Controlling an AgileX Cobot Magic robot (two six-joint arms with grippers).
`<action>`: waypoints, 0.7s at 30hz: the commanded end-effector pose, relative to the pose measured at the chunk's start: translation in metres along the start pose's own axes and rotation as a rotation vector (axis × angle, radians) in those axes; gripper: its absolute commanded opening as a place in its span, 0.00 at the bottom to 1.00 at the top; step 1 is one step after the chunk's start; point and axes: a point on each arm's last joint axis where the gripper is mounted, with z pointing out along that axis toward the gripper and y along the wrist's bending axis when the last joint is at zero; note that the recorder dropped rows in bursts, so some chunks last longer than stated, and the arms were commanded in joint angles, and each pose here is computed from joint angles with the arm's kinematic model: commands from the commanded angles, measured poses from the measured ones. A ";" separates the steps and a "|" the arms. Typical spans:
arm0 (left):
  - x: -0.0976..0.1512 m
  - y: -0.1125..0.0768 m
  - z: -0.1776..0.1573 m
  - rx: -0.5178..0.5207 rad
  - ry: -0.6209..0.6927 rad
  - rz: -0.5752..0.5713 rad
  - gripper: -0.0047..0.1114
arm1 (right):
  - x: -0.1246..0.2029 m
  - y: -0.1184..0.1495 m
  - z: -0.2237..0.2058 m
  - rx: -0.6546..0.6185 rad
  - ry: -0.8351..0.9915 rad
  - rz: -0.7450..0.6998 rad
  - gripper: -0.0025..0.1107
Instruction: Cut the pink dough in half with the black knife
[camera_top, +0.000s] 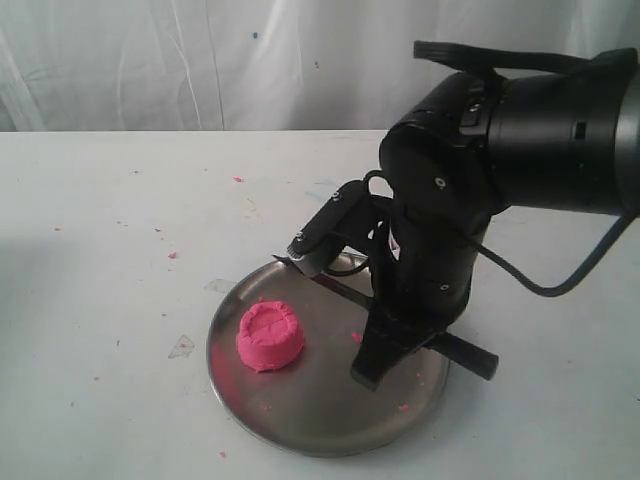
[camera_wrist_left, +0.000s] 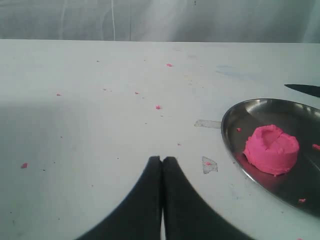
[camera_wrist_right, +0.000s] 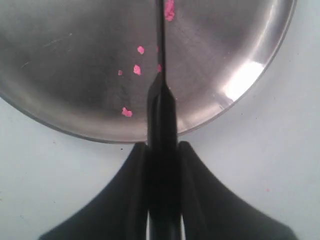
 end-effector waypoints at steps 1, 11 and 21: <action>0.002 0.000 0.000 0.005 0.001 -0.003 0.04 | -0.003 0.000 -0.005 0.013 -0.031 0.020 0.02; 0.002 0.000 0.000 0.005 0.001 -0.003 0.04 | -0.009 0.004 -0.006 -0.028 -0.099 0.066 0.02; -0.025 0.004 -0.004 0.015 -0.303 -0.367 0.04 | -0.015 0.022 0.010 -0.056 -0.046 0.014 0.02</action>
